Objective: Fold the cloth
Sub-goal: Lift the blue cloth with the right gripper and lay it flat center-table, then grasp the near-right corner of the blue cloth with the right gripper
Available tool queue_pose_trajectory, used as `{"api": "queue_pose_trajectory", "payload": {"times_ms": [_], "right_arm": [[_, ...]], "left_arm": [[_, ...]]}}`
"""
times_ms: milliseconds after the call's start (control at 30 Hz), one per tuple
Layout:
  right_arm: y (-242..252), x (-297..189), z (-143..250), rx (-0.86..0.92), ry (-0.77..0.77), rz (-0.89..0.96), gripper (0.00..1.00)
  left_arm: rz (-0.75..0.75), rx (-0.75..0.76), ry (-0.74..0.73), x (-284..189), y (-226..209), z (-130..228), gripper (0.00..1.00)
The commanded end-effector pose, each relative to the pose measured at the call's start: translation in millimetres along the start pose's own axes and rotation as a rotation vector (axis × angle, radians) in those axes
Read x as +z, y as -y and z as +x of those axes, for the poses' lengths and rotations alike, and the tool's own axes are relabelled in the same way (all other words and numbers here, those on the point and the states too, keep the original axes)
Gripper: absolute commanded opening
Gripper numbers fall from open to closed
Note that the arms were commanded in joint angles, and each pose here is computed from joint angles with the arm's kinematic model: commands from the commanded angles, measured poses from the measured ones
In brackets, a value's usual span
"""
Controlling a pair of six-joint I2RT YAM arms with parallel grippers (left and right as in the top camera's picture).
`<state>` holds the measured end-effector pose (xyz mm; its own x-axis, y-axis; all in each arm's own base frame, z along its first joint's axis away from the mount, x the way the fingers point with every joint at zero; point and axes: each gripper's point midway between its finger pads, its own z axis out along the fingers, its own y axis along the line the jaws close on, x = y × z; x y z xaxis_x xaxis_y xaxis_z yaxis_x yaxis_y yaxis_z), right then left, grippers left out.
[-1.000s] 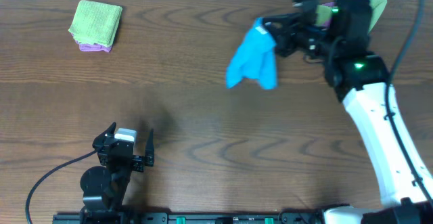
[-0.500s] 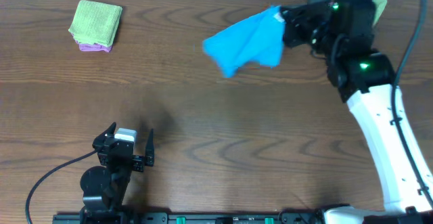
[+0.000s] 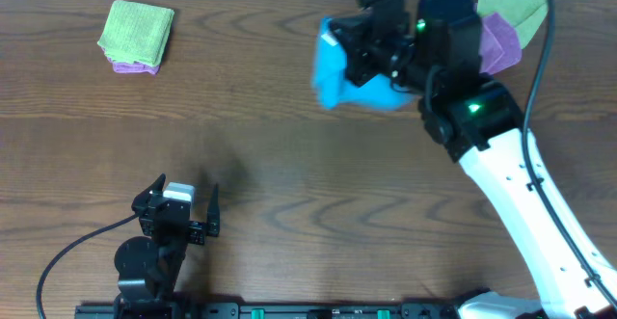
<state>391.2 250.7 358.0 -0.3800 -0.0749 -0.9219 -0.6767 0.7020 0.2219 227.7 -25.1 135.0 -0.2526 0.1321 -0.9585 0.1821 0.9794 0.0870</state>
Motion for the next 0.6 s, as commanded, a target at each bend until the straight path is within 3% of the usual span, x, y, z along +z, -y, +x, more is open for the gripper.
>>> {"api": "queue_pose_trajectory", "payload": {"times_ms": [0,167,200,233,267,433,567], "right_arm": [[-8,-14,-19,-0.025,0.03,-0.017,0.01],[70,-34,14,0.056,-0.095,0.291,0.01],[85,-39,22,0.074,-0.125,0.344,0.17],[92,-42,28,0.089,-0.146,0.364,0.7],[97,-44,34,0.102,-0.167,0.374,0.99],[109,-41,64,0.146,-0.273,0.395,0.99],[101,-20,116,0.195,-0.461,0.294,0.99]], "left_arm": [[-0.011,-0.012,-0.023,3,-2,11,0.96],[-0.011,-0.012,-0.023,3,-2,11,0.95],[-0.011,-0.012,-0.023,3,-2,11,0.95],[-0.011,-0.012,-0.023,3,-2,11,0.95],[-0.011,-0.012,-0.023,3,-2,11,0.95],[-0.011,-0.012,-0.023,3,-2,11,0.95],[-0.011,-0.012,-0.023,3,-2,11,0.95]]}}
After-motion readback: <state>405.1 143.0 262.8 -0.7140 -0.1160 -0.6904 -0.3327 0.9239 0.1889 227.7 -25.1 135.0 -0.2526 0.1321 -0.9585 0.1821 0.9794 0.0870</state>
